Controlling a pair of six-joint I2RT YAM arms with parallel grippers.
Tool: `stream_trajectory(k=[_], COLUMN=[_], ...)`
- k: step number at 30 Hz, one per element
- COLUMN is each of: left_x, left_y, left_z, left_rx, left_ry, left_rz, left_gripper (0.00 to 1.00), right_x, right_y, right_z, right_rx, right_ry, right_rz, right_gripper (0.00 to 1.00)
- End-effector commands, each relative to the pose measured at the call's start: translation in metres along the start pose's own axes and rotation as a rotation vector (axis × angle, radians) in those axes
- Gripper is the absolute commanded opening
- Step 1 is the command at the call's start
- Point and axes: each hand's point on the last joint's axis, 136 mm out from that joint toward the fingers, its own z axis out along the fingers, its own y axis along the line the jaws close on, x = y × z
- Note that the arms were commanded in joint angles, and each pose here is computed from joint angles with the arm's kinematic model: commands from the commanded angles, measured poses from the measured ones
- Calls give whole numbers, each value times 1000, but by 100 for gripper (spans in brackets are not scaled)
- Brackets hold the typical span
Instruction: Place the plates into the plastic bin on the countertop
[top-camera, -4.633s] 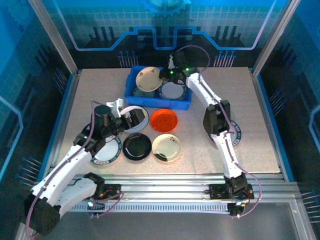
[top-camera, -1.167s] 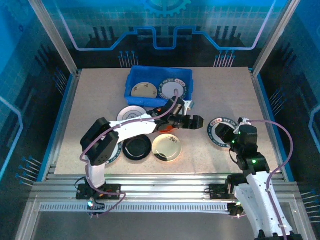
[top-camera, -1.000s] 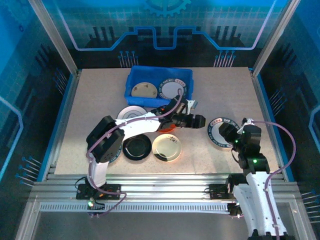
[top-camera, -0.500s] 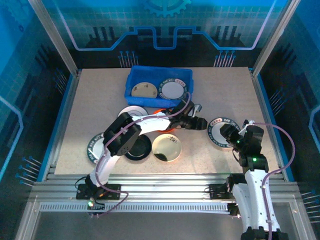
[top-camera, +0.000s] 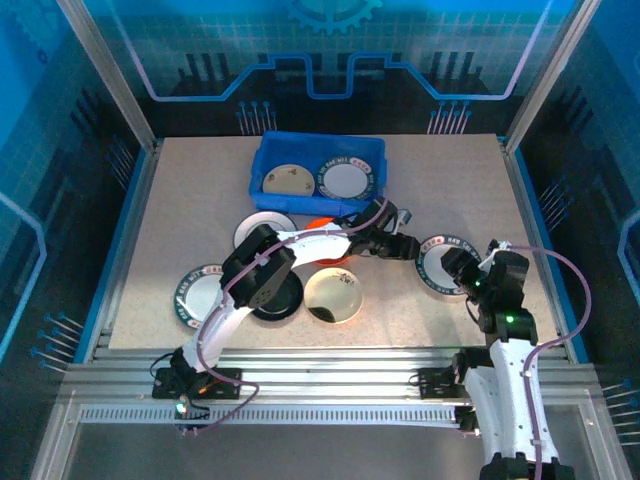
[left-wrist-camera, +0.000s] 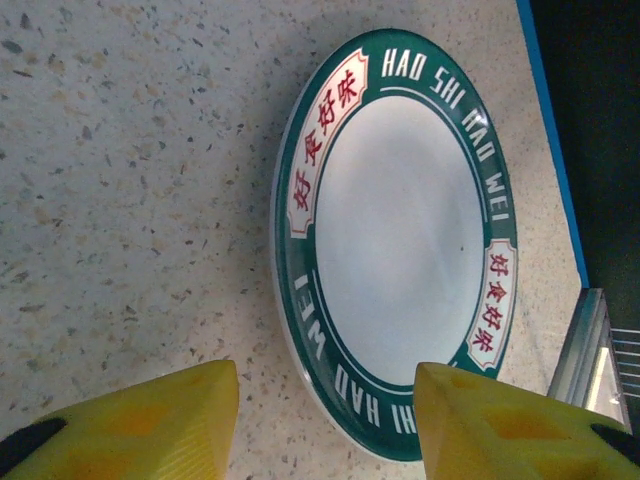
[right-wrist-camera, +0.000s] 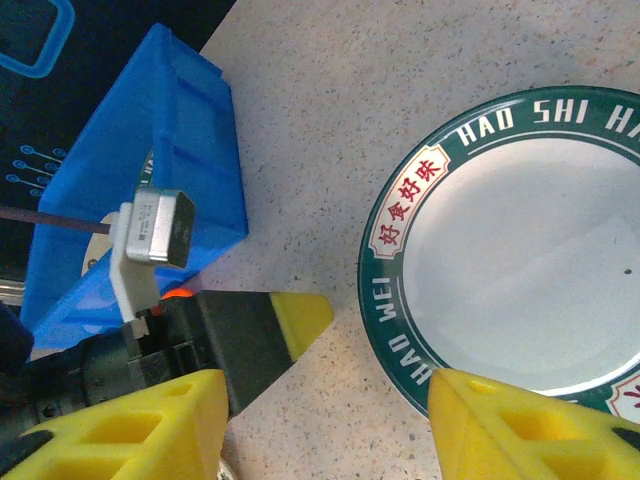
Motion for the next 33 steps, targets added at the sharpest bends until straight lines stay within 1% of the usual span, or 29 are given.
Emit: stream_trajectory(k=[1,11,13,23,29,30,32,33], left_x=[9,13,12,8,11,11,13,14], left_y=[0,6,6,5,12,12,15,17], left_z=[10,28,31,42,54,55,59,61], left_rx=[-5,8,8,16,17,19,24,26], left_ry=[41,66,69,84,107,109,113,115], left_rz=[30,-1,-5,-13,-31,-34,-40,-49], left_gripper=[50,50,48,47,46,45,41,41], right_x=[0,9,10,10,12,12,12,11], right_y=[-2,-8,-9,-13,-17,-18,-19,-19], right_z=[-1,3,4,12,18,19,20,21], right_rx=[-4,4,2,4,13,13,12,11], right_ry=[2,27,29,36,49,51,49,46], right_rz=[-7,-9,-6,-1,8,9,16,16], right_gripper=[56,56,56,56,56,56,56,56])
